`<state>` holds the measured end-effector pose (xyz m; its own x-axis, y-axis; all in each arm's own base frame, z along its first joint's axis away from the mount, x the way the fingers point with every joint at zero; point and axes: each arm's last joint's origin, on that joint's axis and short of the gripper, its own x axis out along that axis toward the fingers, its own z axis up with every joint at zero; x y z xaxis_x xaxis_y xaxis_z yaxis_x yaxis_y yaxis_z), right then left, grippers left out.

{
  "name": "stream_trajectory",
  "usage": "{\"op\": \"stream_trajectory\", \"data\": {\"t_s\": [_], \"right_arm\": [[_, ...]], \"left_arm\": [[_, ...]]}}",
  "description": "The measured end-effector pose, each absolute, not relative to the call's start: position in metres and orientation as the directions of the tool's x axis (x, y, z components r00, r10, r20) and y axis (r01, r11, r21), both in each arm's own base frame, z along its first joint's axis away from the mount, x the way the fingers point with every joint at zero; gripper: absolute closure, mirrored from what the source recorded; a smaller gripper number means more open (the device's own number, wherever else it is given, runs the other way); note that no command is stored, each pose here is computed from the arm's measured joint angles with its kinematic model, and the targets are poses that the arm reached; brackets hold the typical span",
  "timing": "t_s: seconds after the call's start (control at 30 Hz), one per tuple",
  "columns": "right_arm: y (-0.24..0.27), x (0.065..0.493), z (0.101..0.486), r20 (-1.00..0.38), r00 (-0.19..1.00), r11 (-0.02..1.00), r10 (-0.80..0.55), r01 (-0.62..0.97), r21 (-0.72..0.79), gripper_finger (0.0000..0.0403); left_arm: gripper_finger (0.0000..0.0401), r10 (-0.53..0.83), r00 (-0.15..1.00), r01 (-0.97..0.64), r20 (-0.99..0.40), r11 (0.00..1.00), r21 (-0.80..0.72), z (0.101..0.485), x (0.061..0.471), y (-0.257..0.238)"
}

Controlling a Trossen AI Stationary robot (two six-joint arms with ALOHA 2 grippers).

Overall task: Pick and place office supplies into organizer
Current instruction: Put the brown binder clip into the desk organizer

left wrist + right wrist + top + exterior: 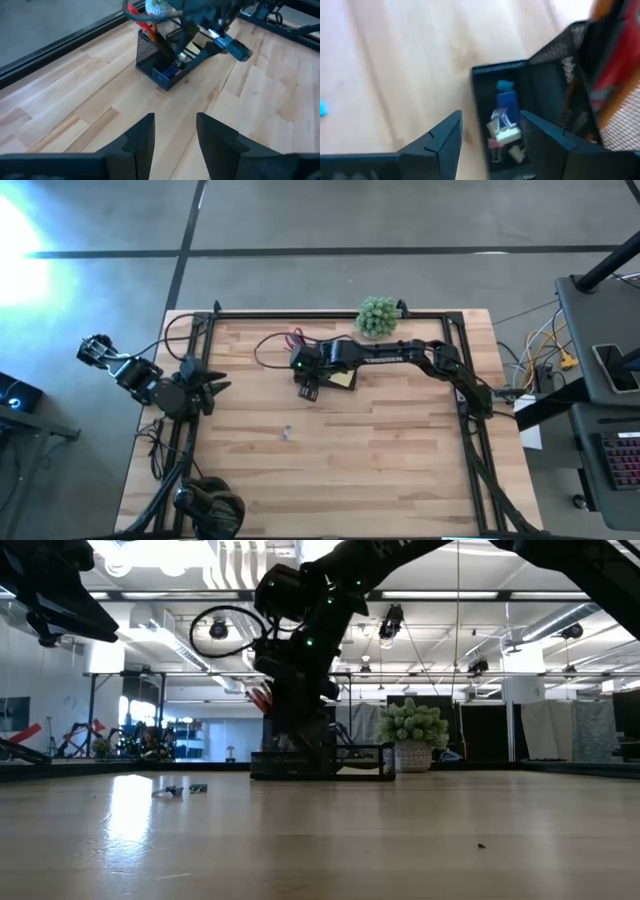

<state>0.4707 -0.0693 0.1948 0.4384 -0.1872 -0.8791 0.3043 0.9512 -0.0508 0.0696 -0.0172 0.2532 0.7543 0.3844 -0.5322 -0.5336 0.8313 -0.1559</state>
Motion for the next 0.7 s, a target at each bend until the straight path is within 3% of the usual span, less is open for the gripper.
{"op": "stream_trajectory", "data": {"t_s": [0.1, 0.17, 0.47, 0.53, 0.6, 0.7], "right_arm": [[-0.068, 0.468, 0.193, -0.897, 0.411, 0.952, -0.162, 0.304, -0.032, 0.0216], [-0.071, 0.468, 0.192, -0.874, 0.392, 0.926, -0.288, 0.346, -0.15, 0.0216], [-0.079, 0.468, 0.197, -0.883, 0.428, 0.941, -0.193, 0.335, -0.044, 0.0216], [-0.08, 0.466, 0.196, -0.903, 0.422, 0.942, -0.08, 0.328, 0.07, 0.0216], [-0.083, 0.466, 0.193, -0.897, 0.416, 0.936, -0.151, 0.352, 0.006, 0.0216], [-0.087, 0.466, 0.194, -0.906, 0.422, 0.937, -0.03, 0.327, 0.121, 0.0216]], "left_arm": [[0.0271, 0.383, 0.757, -0.533, -0.53, 0.831, -0.16, 0.253, 0.069, -0.017], [0.0271, 0.384, 0.756, -0.533, -0.531, 0.831, -0.158, 0.252, 0.069, -0.017], [0.0271, 0.386, 0.751, -0.545, -0.535, 0.821, -0.172, 0.249, 0.068, -0.016], [0.0271, 0.386, 0.752, -0.545, -0.534, 0.82, -0.174, 0.249, 0.067, -0.016], [0.0271, 0.385, 0.753, -0.544, -0.534, 0.82, -0.176, 0.249, 0.067, -0.016], [0.0271, 0.386, 0.755, -0.545, -0.531, 0.819, -0.179, 0.248, 0.067, -0.016]]}}
